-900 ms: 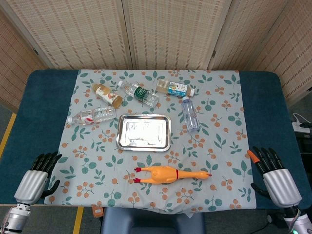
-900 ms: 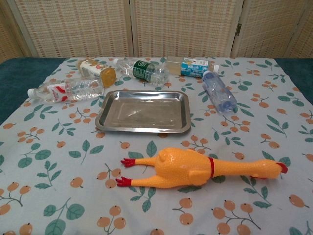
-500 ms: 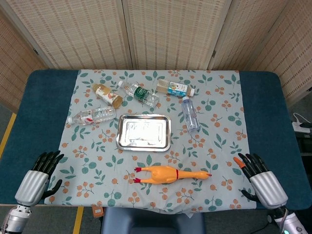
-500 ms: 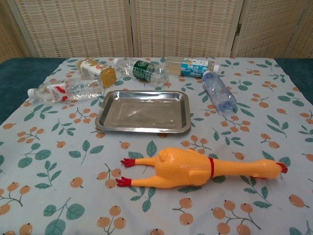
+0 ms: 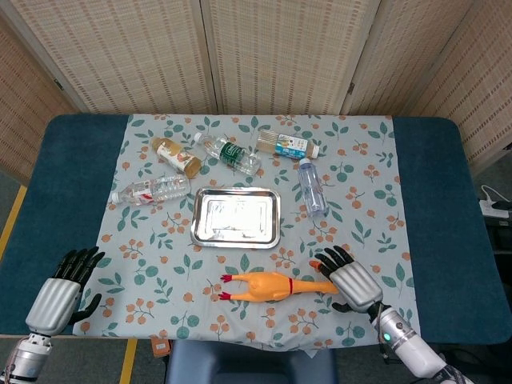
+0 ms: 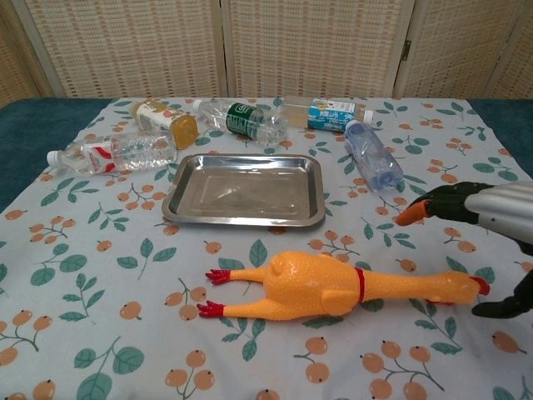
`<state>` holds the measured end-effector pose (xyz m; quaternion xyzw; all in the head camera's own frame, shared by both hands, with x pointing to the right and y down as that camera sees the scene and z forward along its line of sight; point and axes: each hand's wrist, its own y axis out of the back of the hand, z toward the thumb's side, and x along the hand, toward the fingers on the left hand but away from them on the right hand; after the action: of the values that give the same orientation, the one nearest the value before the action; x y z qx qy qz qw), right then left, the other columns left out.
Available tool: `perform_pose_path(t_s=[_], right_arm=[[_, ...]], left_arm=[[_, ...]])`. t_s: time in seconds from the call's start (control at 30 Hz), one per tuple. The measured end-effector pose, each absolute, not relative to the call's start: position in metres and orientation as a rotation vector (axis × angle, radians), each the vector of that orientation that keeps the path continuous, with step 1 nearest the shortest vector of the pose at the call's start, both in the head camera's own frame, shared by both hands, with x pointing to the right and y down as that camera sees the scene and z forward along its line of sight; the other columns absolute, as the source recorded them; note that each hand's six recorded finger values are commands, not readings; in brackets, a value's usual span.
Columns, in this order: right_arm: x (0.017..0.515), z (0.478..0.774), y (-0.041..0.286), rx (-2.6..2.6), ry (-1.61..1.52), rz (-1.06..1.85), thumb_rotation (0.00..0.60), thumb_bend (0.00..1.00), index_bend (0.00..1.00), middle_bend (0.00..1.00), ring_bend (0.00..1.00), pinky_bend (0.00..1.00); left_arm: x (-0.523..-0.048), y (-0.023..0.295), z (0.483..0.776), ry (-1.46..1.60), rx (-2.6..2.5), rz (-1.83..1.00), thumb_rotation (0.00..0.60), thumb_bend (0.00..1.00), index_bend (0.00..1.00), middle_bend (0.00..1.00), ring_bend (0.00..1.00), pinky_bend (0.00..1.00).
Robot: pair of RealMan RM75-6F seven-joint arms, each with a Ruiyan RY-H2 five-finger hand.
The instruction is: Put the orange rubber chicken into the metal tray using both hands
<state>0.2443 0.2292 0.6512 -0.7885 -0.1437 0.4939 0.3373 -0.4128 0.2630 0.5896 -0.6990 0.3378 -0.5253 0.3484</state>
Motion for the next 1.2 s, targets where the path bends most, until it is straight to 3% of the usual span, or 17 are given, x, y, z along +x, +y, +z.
perform_pose_path(t_s=[0.13,0.53,0.63,0.77,0.87,1.0,1.2], right_arm=[[0.216,0.665,0.231,-2.073,-0.348,1.266,0.6,0.23,0.26,0.14,0.0,0.05],[0.193,0.695,0.235,-2.056,-0.308,1.321,0.6,0.26,0.35,0.18,0.0,0.09],[0.191,0.698,0.235,-2.038,-0.319,1.324,0.6,0.27,0.52,0.26,0.07,0.26],[0.189,0.698,0.234,-2.019,-0.345,1.319,0.6,0.27,0.75,0.48,0.42,0.72],[0.186,0.698,0.236,-2.008,-0.353,1.315,0.6,0.27,0.85,0.58,0.57,0.9],[0.182,0.696,0.234,-2.003,-0.381,1.297,0.6,0.27,0.92,0.64,0.7,1.0],[0.171,0.683,0.227,-2.048,-0.471,1.227,0.6,0.28,0.93,0.68,0.79,1.0]], left_arm=[[-0.415,0.262,0.59,0.876,-1.812,-1.371,0.6,0.4,0.0,0.0,0.0,0.05],[-0.419,0.261,0.588,0.889,-1.819,-1.376,0.6,0.4,0.0,0.0,0.0,0.05],[-0.419,0.261,0.588,0.891,-1.821,-1.377,0.6,0.41,0.0,0.0,0.0,0.05],[-0.421,0.261,0.588,0.887,-1.827,-1.388,0.6,0.41,0.0,0.0,0.0,0.05],[-0.421,0.262,0.588,0.881,-1.83,-1.394,0.6,0.41,0.0,0.0,0.0,0.05],[-0.421,0.262,0.588,0.879,-1.831,-1.395,0.6,0.41,0.0,0.0,0.0,0.05],[-0.418,0.264,0.587,0.87,-1.837,-1.389,0.6,0.41,0.0,0.0,0.0,0.05]])
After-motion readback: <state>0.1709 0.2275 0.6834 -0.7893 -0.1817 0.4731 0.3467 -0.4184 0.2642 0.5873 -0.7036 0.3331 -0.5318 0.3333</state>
